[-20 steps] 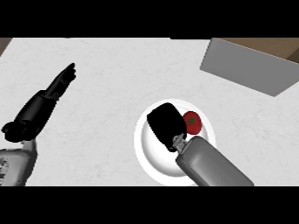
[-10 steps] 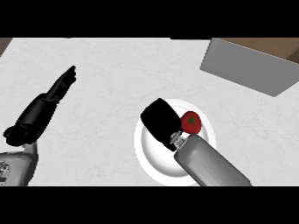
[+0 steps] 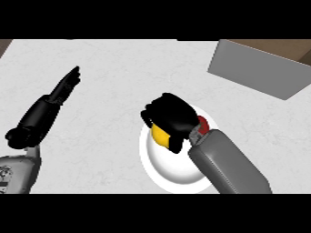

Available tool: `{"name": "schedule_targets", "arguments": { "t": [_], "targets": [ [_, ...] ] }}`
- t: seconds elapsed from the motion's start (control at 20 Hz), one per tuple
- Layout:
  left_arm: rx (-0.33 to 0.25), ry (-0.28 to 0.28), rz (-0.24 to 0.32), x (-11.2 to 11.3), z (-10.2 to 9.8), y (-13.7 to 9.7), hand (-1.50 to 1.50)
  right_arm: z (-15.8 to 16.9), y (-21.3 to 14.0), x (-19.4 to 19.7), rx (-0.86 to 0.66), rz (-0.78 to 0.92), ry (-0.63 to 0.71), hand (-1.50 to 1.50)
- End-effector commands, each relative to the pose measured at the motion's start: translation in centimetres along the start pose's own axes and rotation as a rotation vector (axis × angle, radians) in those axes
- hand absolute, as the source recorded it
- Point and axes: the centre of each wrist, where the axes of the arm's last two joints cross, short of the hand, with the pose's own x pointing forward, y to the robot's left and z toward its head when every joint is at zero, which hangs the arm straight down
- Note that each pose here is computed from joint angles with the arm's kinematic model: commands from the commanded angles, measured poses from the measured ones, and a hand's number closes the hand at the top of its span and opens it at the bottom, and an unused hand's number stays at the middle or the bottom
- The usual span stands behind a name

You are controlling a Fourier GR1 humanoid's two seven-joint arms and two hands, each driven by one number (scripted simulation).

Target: Pick the lemon from the plate and place it in the cardboard box

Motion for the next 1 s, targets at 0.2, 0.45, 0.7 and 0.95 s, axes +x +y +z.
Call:
{"name": "schedule_targets", "arguments": {
  "t": [0.2, 0.45, 0.7, 0.95],
  "targets": [
    [0.007, -0.008, 0.008, -1.4, 0.4, 1.2, 0.00, 2.8, -6.2, -2.8, -0.232, 0.030, -0.082, 1.50],
    [0.013, 0.004, -0.001, -0.6, -0.2, 0.2, 0.00, 5.6, -12.3, -2.7, -0.405, -0.068, 0.074, 1.50],
    [0.007, 0.010, -0.012, -0.1, -0.1, 0.3, 0.00, 5.3, -14.3, -4.9, -0.546, -0.249, 0.341, 1.50],
    [-0.025, -0.007, -0.003, 0.1, 0.5, 0.5, 0.00, 4.3, -16.4, -7.4, -0.607, -0.251, 0.473, 1.50]
  ]
}}
